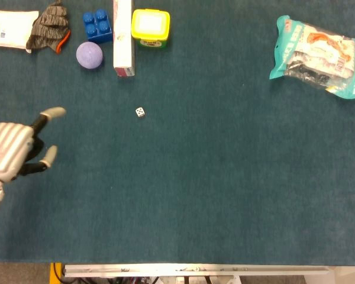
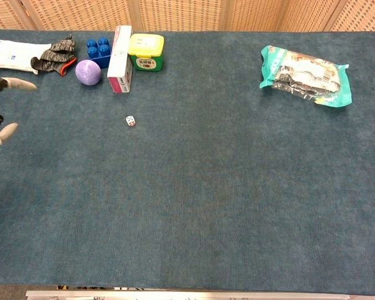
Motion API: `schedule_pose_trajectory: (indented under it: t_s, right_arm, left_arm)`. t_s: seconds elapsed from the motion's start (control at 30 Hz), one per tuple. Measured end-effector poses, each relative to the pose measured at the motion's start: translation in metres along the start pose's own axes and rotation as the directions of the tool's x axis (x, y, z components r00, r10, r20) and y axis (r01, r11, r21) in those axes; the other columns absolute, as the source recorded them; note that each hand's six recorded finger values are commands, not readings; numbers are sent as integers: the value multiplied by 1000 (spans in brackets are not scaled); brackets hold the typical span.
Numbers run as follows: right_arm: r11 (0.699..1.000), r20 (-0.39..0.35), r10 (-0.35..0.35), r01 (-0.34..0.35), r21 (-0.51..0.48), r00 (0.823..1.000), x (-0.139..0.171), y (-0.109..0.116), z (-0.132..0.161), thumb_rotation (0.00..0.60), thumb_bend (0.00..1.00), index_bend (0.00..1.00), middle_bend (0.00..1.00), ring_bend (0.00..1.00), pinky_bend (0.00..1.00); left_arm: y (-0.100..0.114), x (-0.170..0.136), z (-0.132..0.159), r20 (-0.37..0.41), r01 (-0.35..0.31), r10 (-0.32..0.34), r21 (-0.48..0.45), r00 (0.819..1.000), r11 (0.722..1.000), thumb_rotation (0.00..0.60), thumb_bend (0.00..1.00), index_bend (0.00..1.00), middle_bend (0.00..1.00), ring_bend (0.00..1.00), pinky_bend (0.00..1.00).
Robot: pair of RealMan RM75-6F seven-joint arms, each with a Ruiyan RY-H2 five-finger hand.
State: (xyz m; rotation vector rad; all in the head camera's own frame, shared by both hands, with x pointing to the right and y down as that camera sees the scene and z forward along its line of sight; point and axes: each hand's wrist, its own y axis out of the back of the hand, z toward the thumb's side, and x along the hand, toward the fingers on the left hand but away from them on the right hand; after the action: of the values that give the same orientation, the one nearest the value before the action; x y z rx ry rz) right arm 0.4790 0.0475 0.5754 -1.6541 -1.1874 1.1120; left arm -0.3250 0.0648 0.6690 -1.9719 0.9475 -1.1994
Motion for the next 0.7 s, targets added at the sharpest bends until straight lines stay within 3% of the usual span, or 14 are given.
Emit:
schedule_pose_trajectory:
  t_s: [0.1,0.23,0.4,0.7]
  right_arm:
    - [1000,3,3,-3,1,1000,0,0,0,600,388,150,335,307,315]
    - [1000,6,4,-4,2,1000,0,0,-1,600,388,150,335,307,315]
    - [1000,13,6,-7,2,1000,1,-1,-3,600,388,150,335,307,315]
    - [1000,20,14,-14,-1,1000,1,-4,-6,600,388,150,335,307,315]
  left_arm:
    - [-10,15,6,29,99,-99,7,995,995,234,549,196,1000,1000,1000]
    - [-22,33,14,55,207,-209,33,976,978,163,560,185,1000,1000,1000]
    - [-34,56,24,70,288,-291,49,954,956,162,578,163,1000,1000,1000]
    - [-45,92,43,86,314,-316,35,945,949,161,578,143,1000,1000,1000]
